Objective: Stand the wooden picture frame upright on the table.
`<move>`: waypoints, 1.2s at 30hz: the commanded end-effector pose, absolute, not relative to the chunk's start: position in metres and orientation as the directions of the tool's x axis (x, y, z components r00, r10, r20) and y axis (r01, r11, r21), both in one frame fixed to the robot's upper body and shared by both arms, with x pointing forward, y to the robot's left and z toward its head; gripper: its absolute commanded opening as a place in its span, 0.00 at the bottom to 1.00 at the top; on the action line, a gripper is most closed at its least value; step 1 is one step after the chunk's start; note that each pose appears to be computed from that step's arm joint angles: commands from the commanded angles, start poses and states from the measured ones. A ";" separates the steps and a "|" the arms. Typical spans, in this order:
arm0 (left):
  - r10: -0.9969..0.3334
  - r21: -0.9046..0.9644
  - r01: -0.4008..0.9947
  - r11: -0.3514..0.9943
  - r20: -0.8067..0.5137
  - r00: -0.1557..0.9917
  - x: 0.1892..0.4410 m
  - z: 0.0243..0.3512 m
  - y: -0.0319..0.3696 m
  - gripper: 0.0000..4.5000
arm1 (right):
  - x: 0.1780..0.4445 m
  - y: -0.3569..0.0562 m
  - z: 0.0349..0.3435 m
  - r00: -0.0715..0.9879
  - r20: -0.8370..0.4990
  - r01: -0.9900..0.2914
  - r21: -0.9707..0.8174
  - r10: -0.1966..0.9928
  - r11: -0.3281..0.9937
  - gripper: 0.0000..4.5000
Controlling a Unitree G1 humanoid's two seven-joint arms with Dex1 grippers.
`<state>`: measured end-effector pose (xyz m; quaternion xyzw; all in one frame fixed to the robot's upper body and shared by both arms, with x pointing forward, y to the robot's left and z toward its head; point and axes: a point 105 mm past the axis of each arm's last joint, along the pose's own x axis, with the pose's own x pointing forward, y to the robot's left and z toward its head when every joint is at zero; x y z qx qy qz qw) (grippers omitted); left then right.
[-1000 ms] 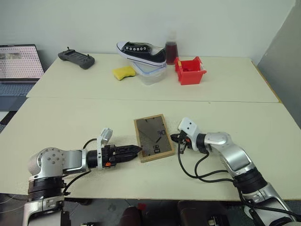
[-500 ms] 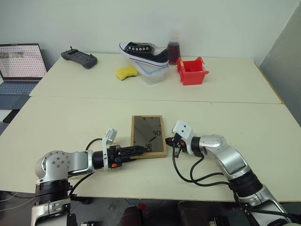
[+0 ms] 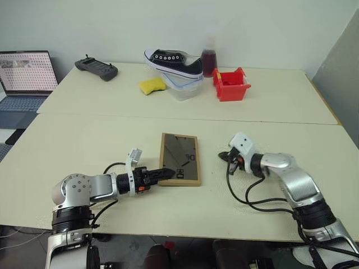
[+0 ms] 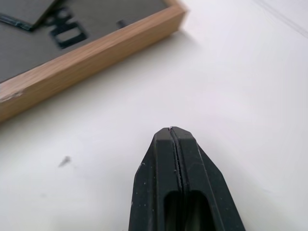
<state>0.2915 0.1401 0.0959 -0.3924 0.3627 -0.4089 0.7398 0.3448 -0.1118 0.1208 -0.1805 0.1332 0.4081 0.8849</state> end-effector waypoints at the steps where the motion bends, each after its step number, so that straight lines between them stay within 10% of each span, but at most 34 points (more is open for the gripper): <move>1: -0.904 -0.853 0.423 0.306 -0.121 0.411 0.308 0.129 0.126 0.29 | 0.347 -0.103 0.187 0.608 -0.199 -0.793 -0.095 0.769 0.602 0.04; 20: -0.930 -0.708 0.672 0.220 0.056 0.364 0.315 0.198 0.107 0.29 | 0.361 -0.028 0.243 0.404 -0.062 -0.912 0.054 0.913 0.407 0.94; 36: -0.925 -0.703 0.669 0.242 0.039 0.377 0.311 0.194 0.111 0.29 | 0.293 -0.039 0.243 0.156 -0.075 -0.978 0.128 0.985 0.165 0.98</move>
